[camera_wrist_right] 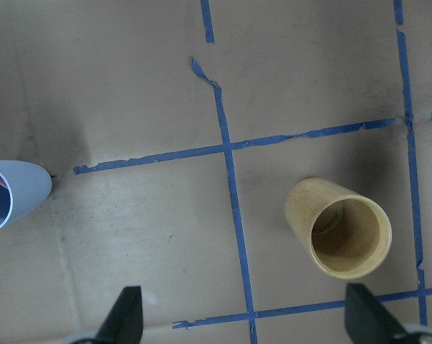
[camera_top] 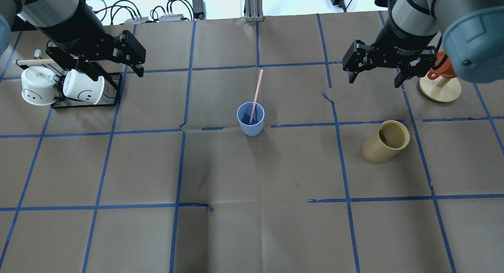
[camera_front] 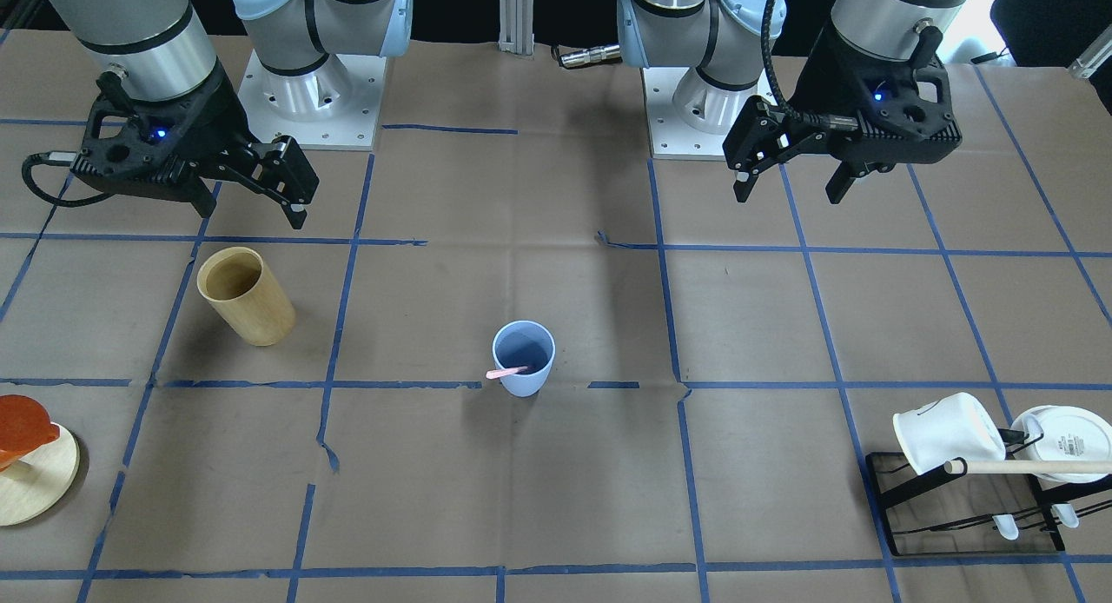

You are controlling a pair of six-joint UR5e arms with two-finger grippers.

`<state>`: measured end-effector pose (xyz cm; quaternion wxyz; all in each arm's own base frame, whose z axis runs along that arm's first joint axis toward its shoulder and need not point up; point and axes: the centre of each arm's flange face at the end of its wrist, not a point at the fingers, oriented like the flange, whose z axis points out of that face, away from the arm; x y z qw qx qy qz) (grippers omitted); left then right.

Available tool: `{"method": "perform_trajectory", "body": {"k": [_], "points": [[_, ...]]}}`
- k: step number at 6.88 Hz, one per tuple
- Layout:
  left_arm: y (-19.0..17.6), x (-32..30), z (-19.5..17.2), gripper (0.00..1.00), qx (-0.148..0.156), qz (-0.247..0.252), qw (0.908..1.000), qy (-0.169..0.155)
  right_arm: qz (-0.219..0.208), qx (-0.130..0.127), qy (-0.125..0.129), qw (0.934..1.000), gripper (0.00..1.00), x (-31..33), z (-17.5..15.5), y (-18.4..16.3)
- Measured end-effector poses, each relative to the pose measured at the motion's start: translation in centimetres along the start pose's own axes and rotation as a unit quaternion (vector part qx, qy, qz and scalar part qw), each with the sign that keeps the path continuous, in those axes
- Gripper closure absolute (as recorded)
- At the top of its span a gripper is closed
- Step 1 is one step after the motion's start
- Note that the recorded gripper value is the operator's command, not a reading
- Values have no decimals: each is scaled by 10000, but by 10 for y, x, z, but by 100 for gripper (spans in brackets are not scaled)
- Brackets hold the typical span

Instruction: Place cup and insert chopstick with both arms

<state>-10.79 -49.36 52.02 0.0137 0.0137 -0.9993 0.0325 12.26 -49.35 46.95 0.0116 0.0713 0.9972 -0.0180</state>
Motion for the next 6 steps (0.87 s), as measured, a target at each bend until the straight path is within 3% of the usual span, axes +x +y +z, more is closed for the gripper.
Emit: {"method": "perform_trajectory", "body": {"k": [3,6], "points": [[0,0,1,0,-5,-2,10000,0,-182,-210,31,9996,0,-16,-5,9],[0,1,0,0,6,8,10000,-1,-294,-204,41,9994,0,-26,-4,12]]}}
